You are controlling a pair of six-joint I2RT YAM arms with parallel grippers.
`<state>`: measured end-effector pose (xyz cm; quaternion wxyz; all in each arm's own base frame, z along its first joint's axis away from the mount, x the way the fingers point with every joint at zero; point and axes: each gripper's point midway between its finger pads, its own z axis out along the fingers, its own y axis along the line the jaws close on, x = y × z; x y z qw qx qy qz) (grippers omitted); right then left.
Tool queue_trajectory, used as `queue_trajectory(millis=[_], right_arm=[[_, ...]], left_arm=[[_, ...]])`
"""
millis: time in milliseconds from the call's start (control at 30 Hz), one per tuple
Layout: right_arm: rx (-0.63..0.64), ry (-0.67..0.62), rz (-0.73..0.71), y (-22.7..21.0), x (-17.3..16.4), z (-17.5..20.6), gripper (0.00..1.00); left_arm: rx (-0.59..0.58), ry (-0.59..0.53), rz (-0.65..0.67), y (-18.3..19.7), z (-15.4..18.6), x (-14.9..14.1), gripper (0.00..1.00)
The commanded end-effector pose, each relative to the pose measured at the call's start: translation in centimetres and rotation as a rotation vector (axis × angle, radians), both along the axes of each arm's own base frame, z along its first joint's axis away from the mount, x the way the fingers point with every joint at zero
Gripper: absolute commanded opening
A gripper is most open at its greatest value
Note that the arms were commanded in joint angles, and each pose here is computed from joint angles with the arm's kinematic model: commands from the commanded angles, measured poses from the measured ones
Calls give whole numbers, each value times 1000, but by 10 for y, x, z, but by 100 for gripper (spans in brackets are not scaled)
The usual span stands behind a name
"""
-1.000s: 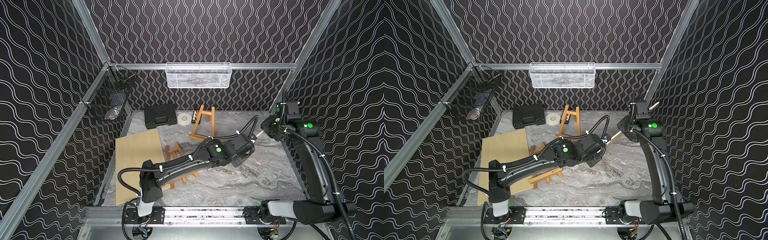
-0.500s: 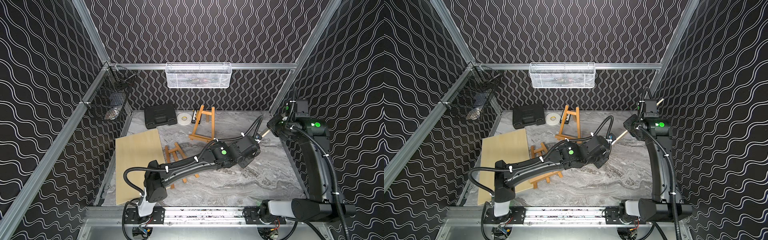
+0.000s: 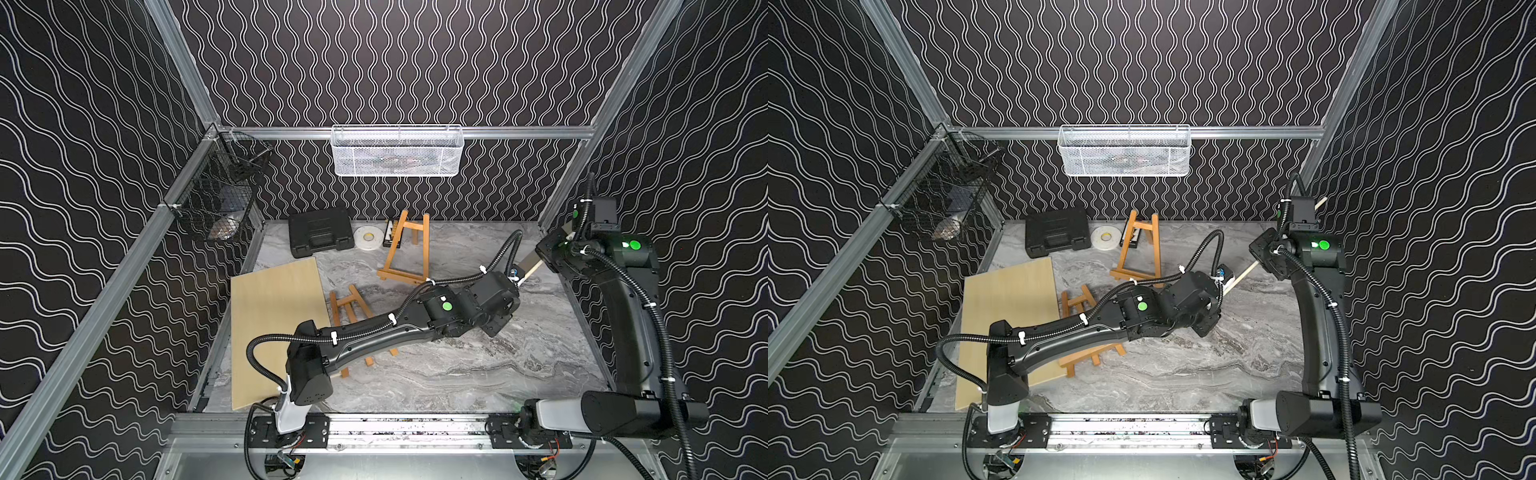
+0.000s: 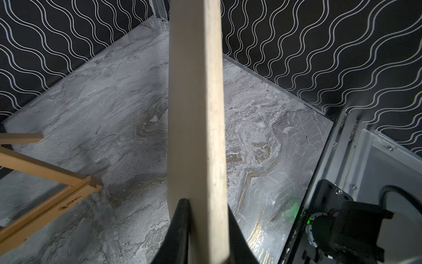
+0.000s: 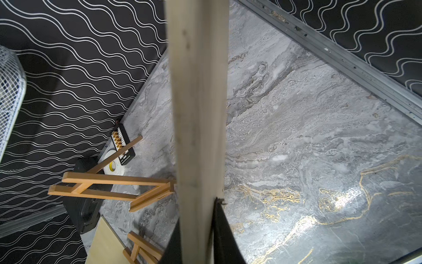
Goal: Assemble the easel
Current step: Pick up the drawing board from the center of the board.
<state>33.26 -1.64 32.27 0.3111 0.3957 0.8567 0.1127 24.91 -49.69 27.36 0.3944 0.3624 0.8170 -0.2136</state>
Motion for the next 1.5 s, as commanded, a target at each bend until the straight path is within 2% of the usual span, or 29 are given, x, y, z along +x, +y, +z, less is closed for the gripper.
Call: queue_trajectory(millis=[0, 100, 333, 533, 700, 833, 1000, 1133, 1333, 1467], right_arm=[[173, -105, 64, 29, 22, 18, 0], [172, -112, 36, 23, 22, 21, 0], [177, -110, -3, 16, 26, 23, 0], [137, -137, 2, 11, 29, 40, 0], [115, -111, 83, 17, 35, 43, 0], [98, -68, 137, 23, 36, 37, 0], [-21, -21, 232, 38, 32, 41, 0], [-65, 14, 242, 34, 30, 38, 0], [-94, 4, 243, 31, 32, 48, 0], [-133, 58, 266, 27, 19, 40, 0]], left_arm=[[-282, 244, -446, -61, 32, -87, 22], [-290, 267, -454, -60, 30, -88, 23], [-328, 281, -483, -53, 40, -93, 33], [-392, 323, -509, -38, 55, -94, 42], [-421, 258, -482, -11, 74, -90, 56], [-456, 257, -446, 10, 78, -78, 65], [-467, 234, -363, 37, 76, -58, 76], [-482, 229, -341, 52, 76, -52, 83], [-508, 241, -407, 56, 82, -65, 93], [-467, 199, -343, 69, 75, -56, 99]])
